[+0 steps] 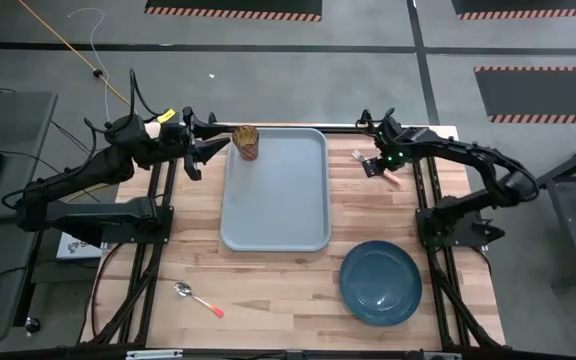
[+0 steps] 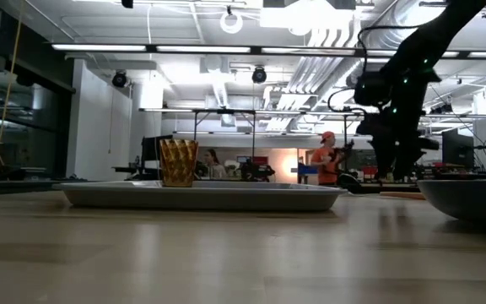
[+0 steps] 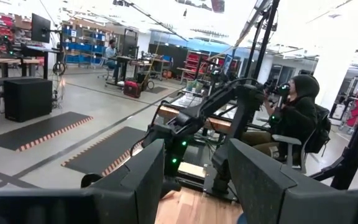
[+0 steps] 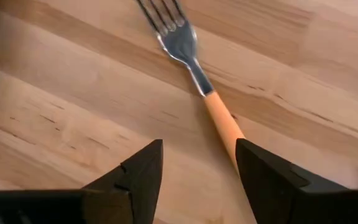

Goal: Pick and place plate/cup/fork/spoon on tray
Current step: Put the yellow fork beside the brown glass on the gray tray

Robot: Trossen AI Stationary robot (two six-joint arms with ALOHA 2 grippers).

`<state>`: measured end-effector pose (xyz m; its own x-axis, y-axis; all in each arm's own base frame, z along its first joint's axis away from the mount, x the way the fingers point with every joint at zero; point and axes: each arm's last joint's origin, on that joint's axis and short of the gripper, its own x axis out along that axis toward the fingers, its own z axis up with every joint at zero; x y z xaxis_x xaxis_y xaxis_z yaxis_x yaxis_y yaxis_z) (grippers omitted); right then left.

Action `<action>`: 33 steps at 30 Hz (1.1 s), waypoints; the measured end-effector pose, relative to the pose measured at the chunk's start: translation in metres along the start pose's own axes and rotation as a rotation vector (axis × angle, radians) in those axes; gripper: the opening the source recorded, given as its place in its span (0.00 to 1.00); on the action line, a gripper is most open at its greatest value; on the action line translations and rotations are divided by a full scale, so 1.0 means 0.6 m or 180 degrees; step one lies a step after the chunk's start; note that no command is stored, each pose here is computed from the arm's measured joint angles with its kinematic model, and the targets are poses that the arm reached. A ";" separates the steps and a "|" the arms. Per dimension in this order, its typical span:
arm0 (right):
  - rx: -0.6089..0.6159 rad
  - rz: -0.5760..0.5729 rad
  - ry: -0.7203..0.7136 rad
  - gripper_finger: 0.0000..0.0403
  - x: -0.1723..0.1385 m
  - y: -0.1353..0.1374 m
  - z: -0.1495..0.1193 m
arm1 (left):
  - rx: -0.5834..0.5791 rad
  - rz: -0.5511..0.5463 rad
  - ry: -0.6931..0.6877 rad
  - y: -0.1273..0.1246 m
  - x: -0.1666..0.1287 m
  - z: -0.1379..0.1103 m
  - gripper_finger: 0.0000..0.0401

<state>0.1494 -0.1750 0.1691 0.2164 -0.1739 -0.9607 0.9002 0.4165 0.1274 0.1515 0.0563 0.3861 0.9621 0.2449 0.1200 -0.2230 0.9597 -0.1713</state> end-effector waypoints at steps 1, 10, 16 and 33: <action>-0.0007 -0.0021 0.0020 0.48 0.007 0.000 0.002 | 0.0000 0.0001 -0.0001 0.000 0.000 0.000 0.42; -0.0117 -0.0398 0.0154 0.48 0.046 -0.006 0.008 | -0.0001 0.0001 -0.0001 0.000 0.000 0.000 0.42; -0.0222 -0.0431 0.0234 0.48 0.055 -0.006 0.007 | -0.0001 0.0002 -0.0001 0.000 0.000 0.000 0.42; -0.0202 -0.0232 0.0007 0.09 0.007 -0.003 0.001 | -0.0001 0.0002 0.0000 0.000 0.000 0.000 0.42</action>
<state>0.1491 -0.1768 0.1648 0.1502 -0.2038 -0.9674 0.8877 0.4586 0.0412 0.1514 0.0563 0.3861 0.9619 0.2457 0.1199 -0.2237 0.9594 -0.1717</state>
